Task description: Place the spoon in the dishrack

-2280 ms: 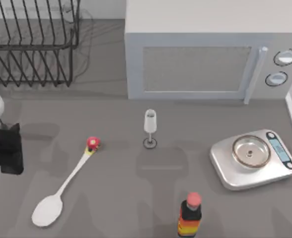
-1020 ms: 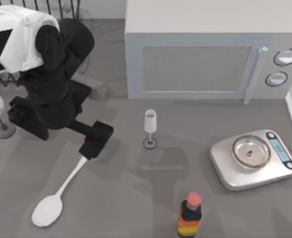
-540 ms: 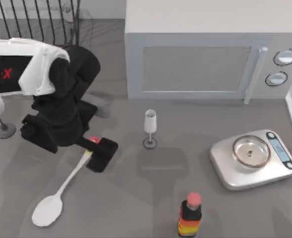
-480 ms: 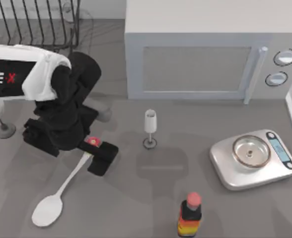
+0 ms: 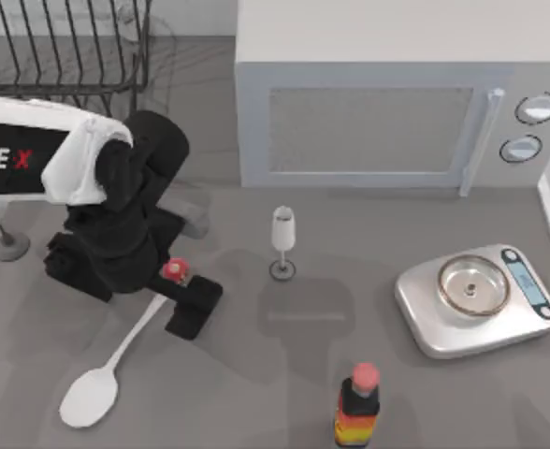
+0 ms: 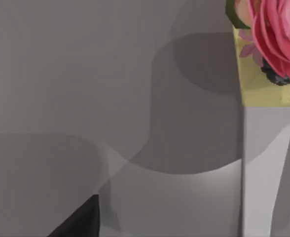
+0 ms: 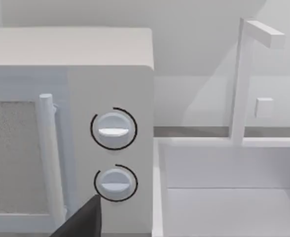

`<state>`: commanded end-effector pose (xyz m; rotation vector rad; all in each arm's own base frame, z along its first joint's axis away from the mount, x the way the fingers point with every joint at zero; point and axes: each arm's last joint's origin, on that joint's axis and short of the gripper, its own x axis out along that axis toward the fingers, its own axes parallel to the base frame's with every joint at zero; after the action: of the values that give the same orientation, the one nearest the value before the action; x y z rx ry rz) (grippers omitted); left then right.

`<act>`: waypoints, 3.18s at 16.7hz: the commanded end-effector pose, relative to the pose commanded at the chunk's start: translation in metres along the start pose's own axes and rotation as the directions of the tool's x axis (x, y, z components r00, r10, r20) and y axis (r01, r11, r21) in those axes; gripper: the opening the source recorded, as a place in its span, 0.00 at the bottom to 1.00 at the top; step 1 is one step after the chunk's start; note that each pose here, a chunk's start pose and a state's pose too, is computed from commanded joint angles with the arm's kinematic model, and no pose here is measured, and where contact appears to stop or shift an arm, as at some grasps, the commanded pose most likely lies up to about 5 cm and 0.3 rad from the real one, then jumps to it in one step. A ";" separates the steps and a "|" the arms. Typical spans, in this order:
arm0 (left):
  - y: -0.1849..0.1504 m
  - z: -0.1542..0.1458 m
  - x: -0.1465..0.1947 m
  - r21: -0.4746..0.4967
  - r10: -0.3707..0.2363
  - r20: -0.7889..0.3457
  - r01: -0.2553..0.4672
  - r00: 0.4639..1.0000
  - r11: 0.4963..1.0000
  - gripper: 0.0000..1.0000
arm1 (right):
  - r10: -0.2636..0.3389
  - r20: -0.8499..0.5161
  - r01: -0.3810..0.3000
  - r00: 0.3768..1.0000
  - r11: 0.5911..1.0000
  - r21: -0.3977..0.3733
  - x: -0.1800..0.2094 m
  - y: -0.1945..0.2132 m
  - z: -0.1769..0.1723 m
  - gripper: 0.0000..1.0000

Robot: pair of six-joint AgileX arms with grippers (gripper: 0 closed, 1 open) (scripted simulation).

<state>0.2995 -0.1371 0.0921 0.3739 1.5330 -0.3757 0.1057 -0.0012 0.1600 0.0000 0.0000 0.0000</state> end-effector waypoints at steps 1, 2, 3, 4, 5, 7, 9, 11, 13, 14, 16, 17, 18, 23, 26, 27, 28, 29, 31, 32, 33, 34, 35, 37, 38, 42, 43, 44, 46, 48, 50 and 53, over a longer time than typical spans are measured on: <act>0.000 0.000 0.000 0.000 0.000 0.000 0.000 1.000 1.000 0.92 | 0.000 0.000 0.000 1.000 1.000 0.000 0.000 0.000 0.000 1.00; 0.000 0.000 0.000 0.000 0.000 0.000 0.000 1.000 1.000 0.85 | 0.000 0.000 0.000 1.000 1.000 0.000 0.000 0.000 0.000 1.00; 0.000 0.000 0.000 0.000 0.000 0.000 0.000 1.000 1.000 0.77 | 0.000 0.000 0.000 1.000 1.000 0.000 0.000 0.000 0.000 1.00; 0.000 0.000 0.000 0.000 0.000 0.000 0.000 1.000 1.000 0.70 | 0.000 0.000 0.000 1.000 1.000 0.000 0.000 0.000 0.000 1.00; 0.000 0.000 0.000 0.000 0.000 0.000 0.000 1.000 1.000 0.62 | 0.000 0.000 0.000 1.000 1.000 0.000 0.000 0.000 0.000 1.00; 0.000 0.000 0.000 0.000 0.000 0.000 0.000 1.000 1.000 0.47 | 0.000 0.000 0.000 1.000 1.000 0.000 0.000 0.000 0.000 1.00; 0.000 0.000 0.000 0.000 0.000 0.000 0.000 1.000 1.000 0.32 | 0.000 0.000 0.000 1.000 1.000 0.000 0.000 0.000 0.000 1.00; 0.000 0.000 0.000 0.000 0.000 0.000 0.000 1.000 1.000 0.17 | 0.000 0.000 0.000 1.000 1.000 0.000 0.000 0.000 0.000 1.00; 0.000 0.000 0.000 0.000 0.000 0.000 0.000 1.000 1.000 0.02 | 0.000 0.000 0.000 1.000 1.000 0.000 0.000 0.000 0.000 1.00; 0.000 0.000 0.000 0.000 0.000 0.000 0.000 1.000 1.000 0.00 | 0.000 0.000 0.000 1.000 1.000 0.000 0.000 0.000 0.000 1.00; 0.000 0.000 0.000 0.000 0.000 0.000 0.000 1.000 1.000 0.00 | 0.000 0.000 0.000 1.000 1.000 0.000 0.000 0.000 0.000 1.00; 0.000 0.000 0.000 0.000 0.000 0.000 0.000 1.000 1.000 0.00 | 0.000 0.000 0.000 1.000 1.000 0.000 0.000 0.000 0.000 1.00; 0.000 0.000 0.000 0.000 0.000 0.000 0.000 1.000 1.000 0.00 | 0.000 0.000 0.000 1.000 1.000 0.000 0.000 0.000 0.000 1.00; 0.000 0.001 -0.022 -0.002 0.000 0.038 0.000 0.999 1.000 0.00 | 0.000 0.000 0.000 1.000 1.000 0.000 0.000 0.000 0.000 1.00; 0.000 0.010 -0.039 -0.001 0.000 0.043 0.000 0.999 1.000 0.00 | 0.000 0.000 0.000 1.000 1.000 0.000 0.000 0.000 0.000 1.00; 0.000 0.014 -0.050 -0.002 0.000 0.047 0.000 0.999 1.000 0.00 | 0.000 0.000 0.000 1.000 1.000 0.000 0.000 0.000 0.000 1.00; 0.000 0.019 -0.064 -0.003 0.000 0.049 0.000 0.999 1.000 0.00 | 0.000 0.000 0.000 1.000 1.000 0.000 0.000 0.000 0.000 1.00; 0.000 0.022 -0.079 -0.003 0.000 0.045 0.000 0.999 1.000 0.00 | 0.000 0.000 0.000 1.000 1.000 0.000 0.000 0.000 0.000 1.00; 0.000 0.023 -0.113 -0.003 -0.001 0.021 0.001 1.000 1.000 0.00 | 0.000 0.000 0.000 1.000 1.000 0.000 0.000 0.000 0.000 1.00; 0.000 0.022 -0.130 -0.002 -0.001 0.005 0.001 1.000 1.000 0.00 | 0.000 0.000 0.000 1.000 1.000 0.000 0.000 0.000 0.000 1.00; 0.000 0.020 -0.148 -0.001 -0.002 -0.004 0.002 1.000 1.000 0.00 | 0.000 0.000 0.000 1.000 1.000 0.000 0.000 0.000 0.000 1.00; 0.000 0.017 -0.165 -0.001 -0.002 -0.006 0.002 1.000 1.000 0.00 | 0.000 0.000 0.000 1.000 1.000 0.000 0.000 0.000 0.000 1.00; 0.000 0.014 -0.181 -0.001 -0.002 0.000 0.002 1.000 1.000 0.00 | 0.000 0.000 0.000 1.000 1.000 0.000 0.000 0.000 0.000 1.00; 0.000 0.007 -0.207 -0.002 -0.001 0.022 0.001 1.000 1.000 0.00 | 0.000 0.000 0.000 1.000 1.000 0.000 0.000 0.000 0.000 1.00; 0.000 0.004 -0.216 -0.002 0.000 0.031 0.000 1.000 1.000 0.00 | 0.000 0.000 0.000 1.000 1.000 0.000 0.000 0.000 0.000 1.00; 0.000 0.002 -0.222 -0.003 0.000 0.038 0.000 0.999 1.000 0.00 | 0.000 0.000 0.000 1.000 1.000 0.000 0.000 0.000 0.000 1.00; 0.001 0.002 -0.220 -0.004 0.001 0.036 -0.001 0.999 1.000 0.00 | 0.000 0.000 0.000 1.000 1.000 0.000 0.000 0.000 0.000 1.00; 0.001 0.002 -0.220 -0.005 0.001 0.038 0.000 0.999 1.000 0.00 | 0.000 0.000 0.000 1.000 1.000 0.000 0.000 0.000 0.000 1.00; 0.007 -0.001 -0.225 -0.023 -0.001 0.082 0.003 0.997 1.000 0.00 | 0.000 0.000 0.000 1.000 1.000 0.000 0.000 0.000 0.000 1.00; 0.018 -0.009 -0.234 -0.062 0.000 0.177 0.012 0.984 0.998 0.00 | 0.000 0.000 0.000 1.000 1.000 0.000 0.000 0.000 0.000 1.00; 0.034 -0.020 -0.246 -0.117 0.014 0.310 0.024 0.951 0.993 0.00 | 0.000 0.000 0.000 1.000 1.000 0.000 0.000 0.000 0.000 1.00; 0.060 -0.043 -0.264 -0.205 0.071 0.526 0.045 0.848 0.978 0.00 | 0.000 0.000 0.000 1.000 1.000 0.000 0.000 0.000 0.000 1.00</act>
<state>0.2878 -0.0632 0.3554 0.0948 1.0077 -0.2715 0.1057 -0.0012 0.1600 0.0000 0.0000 0.0000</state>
